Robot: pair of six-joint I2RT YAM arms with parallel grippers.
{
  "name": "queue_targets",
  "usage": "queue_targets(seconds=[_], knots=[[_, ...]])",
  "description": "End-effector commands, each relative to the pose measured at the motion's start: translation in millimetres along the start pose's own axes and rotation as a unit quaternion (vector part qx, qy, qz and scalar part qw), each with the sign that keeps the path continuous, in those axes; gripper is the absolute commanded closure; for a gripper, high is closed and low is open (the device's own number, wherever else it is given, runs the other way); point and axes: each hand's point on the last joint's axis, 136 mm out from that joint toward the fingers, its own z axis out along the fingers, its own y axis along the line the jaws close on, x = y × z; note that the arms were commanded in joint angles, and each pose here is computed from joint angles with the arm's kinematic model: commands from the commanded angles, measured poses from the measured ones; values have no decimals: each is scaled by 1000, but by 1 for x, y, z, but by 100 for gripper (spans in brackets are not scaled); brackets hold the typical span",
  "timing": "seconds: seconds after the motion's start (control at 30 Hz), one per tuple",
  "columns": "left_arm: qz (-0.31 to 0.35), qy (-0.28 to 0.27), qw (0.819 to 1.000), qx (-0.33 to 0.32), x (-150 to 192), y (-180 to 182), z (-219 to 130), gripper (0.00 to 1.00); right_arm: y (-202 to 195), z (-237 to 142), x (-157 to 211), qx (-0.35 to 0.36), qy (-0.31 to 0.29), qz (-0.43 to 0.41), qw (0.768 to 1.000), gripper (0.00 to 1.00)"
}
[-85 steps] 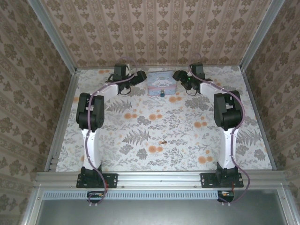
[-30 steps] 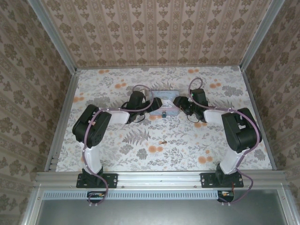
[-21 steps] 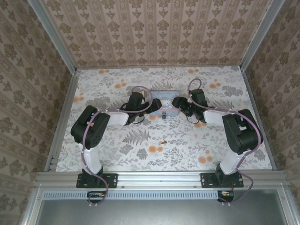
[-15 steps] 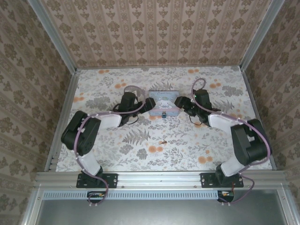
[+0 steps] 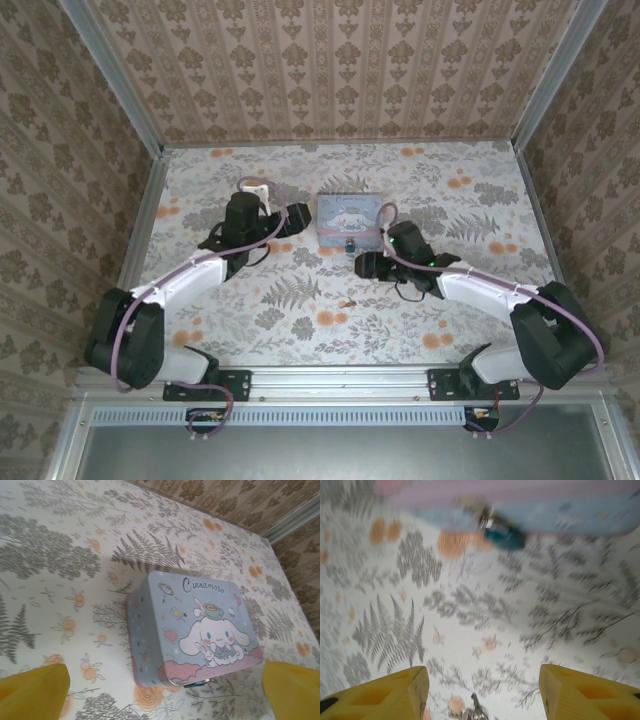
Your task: Unlock the padlock with the key
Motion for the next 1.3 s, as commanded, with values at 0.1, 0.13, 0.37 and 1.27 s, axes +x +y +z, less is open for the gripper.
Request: queue_targets(seconds=[0.1, 0.13, 0.37, 1.27], knots=[[-10, -3, 997, -71, -1, 27, -19, 0, -6, 15, 45, 74, 61, -65, 993, 43], [-13, -1, 998, -69, 2, 27, -19, 0, -2, 16, 48, 77, 67, -76, 992, 44], [-35, 0, 997, -66, 5, 35, -20, 0, 7, 25, 55, 97, 89, -105, 986, 56], [-44, 3, 997, -58, 16, 40, -14, 0, -4, 41, 72, 220, 116, -162, 955, 67]])
